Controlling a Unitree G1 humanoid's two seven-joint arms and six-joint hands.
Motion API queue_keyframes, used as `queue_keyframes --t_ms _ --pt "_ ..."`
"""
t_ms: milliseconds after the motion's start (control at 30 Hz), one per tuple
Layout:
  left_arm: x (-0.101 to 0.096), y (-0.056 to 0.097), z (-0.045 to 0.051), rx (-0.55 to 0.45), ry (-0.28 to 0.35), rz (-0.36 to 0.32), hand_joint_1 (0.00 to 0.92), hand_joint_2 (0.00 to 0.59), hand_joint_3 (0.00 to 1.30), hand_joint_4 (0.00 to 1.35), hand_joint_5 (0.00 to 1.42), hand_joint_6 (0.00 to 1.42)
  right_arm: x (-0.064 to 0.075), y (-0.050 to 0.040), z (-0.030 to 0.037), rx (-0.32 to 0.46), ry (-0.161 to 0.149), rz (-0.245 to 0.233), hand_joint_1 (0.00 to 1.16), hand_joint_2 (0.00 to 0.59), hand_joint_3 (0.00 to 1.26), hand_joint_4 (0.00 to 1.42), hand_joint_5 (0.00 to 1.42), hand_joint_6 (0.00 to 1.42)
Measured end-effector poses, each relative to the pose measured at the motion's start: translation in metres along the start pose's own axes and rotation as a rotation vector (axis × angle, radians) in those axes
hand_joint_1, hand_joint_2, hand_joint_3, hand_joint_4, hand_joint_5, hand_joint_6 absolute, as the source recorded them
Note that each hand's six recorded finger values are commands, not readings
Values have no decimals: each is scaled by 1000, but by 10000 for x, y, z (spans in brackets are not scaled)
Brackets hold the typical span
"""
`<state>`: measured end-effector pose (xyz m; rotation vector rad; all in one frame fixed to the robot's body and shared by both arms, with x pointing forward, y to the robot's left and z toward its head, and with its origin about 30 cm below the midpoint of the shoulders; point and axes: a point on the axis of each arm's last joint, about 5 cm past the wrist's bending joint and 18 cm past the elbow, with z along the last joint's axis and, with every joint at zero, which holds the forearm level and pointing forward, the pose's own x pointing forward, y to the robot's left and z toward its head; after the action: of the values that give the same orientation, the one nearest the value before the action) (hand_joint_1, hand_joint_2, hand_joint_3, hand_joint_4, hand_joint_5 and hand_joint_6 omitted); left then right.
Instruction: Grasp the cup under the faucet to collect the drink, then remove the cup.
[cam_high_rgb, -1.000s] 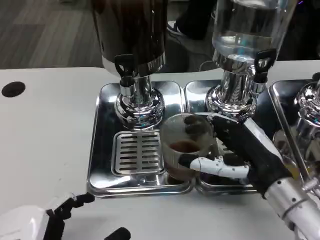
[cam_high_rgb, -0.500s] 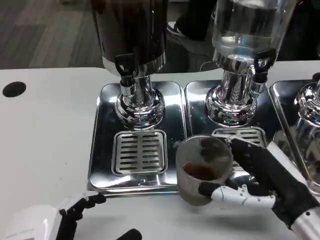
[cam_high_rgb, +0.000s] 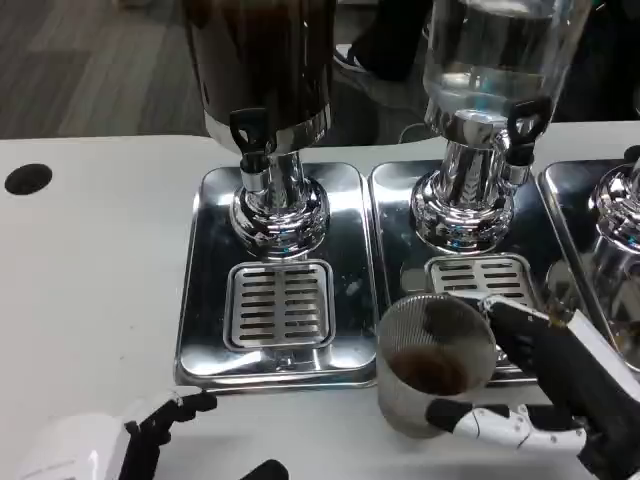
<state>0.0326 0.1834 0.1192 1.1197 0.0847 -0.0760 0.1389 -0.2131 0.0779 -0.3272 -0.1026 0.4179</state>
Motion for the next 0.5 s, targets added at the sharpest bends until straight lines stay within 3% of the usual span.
queue_keyframes --t_ms 333,467,500 --pt "-2 19 34 22 13 0 0 102 395 377 459 607 -170 13 -194 19 13 -7 709 105 362 353 333 139" --pt "-5 46 55 20 16 7 0 103 394 377 464 608 -247 11 -296 34 48 -6 709 105 362 353 333 139" --pt "-5 54 59 21 17 8 0 103 393 377 465 609 -257 3 -311 33 40 -7 709 105 362 353 333 139"
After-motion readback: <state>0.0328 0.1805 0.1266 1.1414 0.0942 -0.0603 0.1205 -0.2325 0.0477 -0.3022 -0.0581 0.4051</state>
